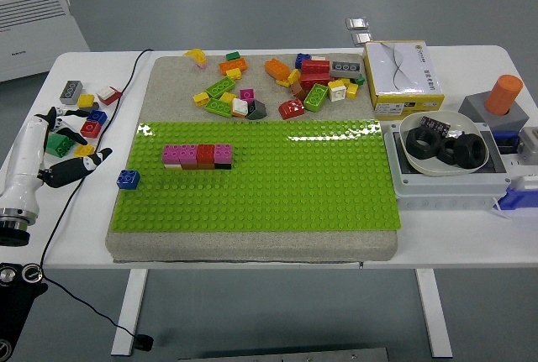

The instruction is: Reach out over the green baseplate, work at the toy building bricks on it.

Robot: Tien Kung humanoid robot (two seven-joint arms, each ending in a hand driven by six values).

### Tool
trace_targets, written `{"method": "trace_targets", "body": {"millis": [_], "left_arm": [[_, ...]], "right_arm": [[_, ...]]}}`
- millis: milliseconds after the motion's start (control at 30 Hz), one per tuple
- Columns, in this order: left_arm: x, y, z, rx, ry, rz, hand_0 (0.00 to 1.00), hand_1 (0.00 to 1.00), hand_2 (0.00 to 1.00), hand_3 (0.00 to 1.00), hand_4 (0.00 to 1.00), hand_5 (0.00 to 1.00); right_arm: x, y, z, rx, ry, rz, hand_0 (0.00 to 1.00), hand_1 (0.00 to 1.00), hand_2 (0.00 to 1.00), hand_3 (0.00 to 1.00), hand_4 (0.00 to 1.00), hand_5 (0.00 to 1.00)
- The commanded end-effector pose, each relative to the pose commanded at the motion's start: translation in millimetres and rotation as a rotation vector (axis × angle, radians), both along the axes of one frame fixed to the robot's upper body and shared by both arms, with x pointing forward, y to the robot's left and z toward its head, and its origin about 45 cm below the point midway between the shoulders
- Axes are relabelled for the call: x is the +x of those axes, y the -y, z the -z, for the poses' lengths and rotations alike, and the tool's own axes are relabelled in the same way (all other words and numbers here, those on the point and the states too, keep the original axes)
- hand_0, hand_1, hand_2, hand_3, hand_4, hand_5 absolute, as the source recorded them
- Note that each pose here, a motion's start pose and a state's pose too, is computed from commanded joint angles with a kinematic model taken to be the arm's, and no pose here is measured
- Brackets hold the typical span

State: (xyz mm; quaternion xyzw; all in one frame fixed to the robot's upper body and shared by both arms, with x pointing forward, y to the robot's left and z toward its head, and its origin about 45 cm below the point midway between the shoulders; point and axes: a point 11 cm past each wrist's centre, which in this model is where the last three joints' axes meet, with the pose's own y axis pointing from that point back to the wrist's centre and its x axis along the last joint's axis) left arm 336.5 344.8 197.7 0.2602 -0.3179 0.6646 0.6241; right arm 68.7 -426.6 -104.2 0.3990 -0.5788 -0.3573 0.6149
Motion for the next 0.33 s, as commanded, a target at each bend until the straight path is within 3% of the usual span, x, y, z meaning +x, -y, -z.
{"method": "trace_targets", "body": {"millis": [333], "left_arm": [[7.7,-1.1,11.6,0.197,-0.167,0.094,0.998,0.998,0.998,0.56,0.77,0.002]], "right_arm": [[0.3,0.1,-0.1,0.003,0.006,0.015,0.52,0.633,0.744,0.812,0.89,0.998]]}}
